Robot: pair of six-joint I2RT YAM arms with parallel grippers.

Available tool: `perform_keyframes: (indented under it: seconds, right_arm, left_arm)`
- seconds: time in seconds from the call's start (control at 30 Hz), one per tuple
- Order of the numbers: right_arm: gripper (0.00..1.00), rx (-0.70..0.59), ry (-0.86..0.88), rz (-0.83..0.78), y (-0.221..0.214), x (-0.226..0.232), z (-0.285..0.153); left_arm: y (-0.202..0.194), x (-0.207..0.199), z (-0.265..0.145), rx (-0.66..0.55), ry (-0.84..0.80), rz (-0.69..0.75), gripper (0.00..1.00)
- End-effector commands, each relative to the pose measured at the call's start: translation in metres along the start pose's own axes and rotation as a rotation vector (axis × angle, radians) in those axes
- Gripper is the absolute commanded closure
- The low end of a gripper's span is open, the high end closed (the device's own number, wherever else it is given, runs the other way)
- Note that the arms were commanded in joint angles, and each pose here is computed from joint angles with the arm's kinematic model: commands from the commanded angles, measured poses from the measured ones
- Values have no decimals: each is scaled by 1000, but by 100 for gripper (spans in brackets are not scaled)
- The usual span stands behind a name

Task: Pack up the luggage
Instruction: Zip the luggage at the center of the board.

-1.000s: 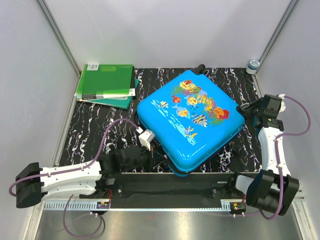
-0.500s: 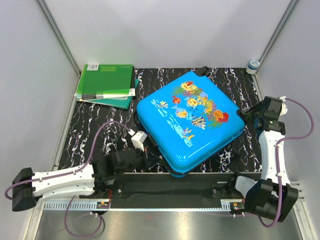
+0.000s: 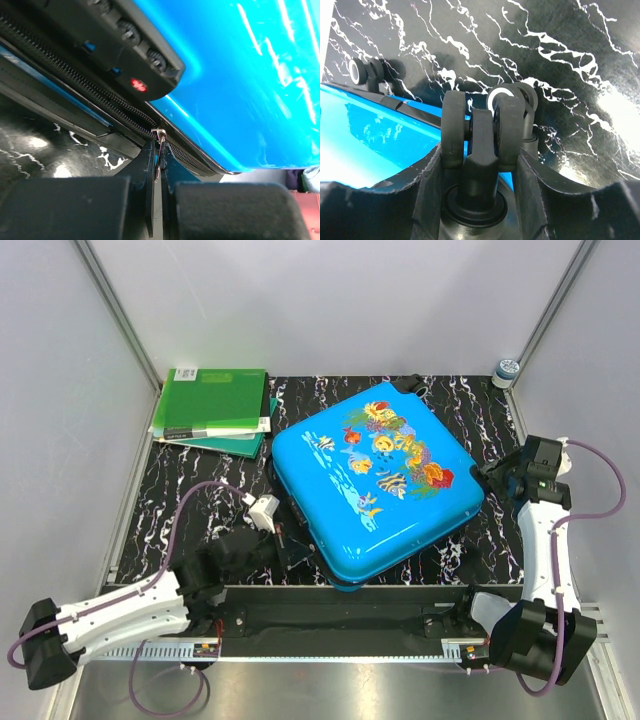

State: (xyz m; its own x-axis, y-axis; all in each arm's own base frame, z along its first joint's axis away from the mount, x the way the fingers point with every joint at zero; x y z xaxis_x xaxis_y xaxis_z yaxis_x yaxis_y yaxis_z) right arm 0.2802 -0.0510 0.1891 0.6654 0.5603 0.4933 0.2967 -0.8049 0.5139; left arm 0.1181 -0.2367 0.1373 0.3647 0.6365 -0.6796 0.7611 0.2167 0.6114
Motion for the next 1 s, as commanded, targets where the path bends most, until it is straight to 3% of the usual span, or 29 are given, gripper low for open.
perform_keyframes:
  seconds: [0.0,0.33,0.7,0.97]
  right_arm:
    - [100,1,50,-106,8,5,-12]
    - [100,7,50,-89,15,3,-7]
    - [100,9,55,-91,15,3,-5]
    - [100,7,61,-89,17,4,-6]
  left_arm:
    - [19,48,-2,-109,200,21,100]
    - [34,56,-18,-168,254,23,100]
    - [46,70,-6,-157,268,10,100]
    - [67,93,-17,-217,369,6,100]
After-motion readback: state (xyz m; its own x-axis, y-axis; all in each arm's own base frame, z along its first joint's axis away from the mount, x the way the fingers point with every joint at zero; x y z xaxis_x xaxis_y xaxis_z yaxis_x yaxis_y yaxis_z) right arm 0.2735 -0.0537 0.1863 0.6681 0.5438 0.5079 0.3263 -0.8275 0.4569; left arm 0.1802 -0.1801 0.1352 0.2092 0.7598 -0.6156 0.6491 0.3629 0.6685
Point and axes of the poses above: each gripper's point midway between its finger pads, its own z axis out along the fingers, its own x axis along the line the jaws close on, y = z × x, the point moved 2 cm from there along -z, back along the fingers
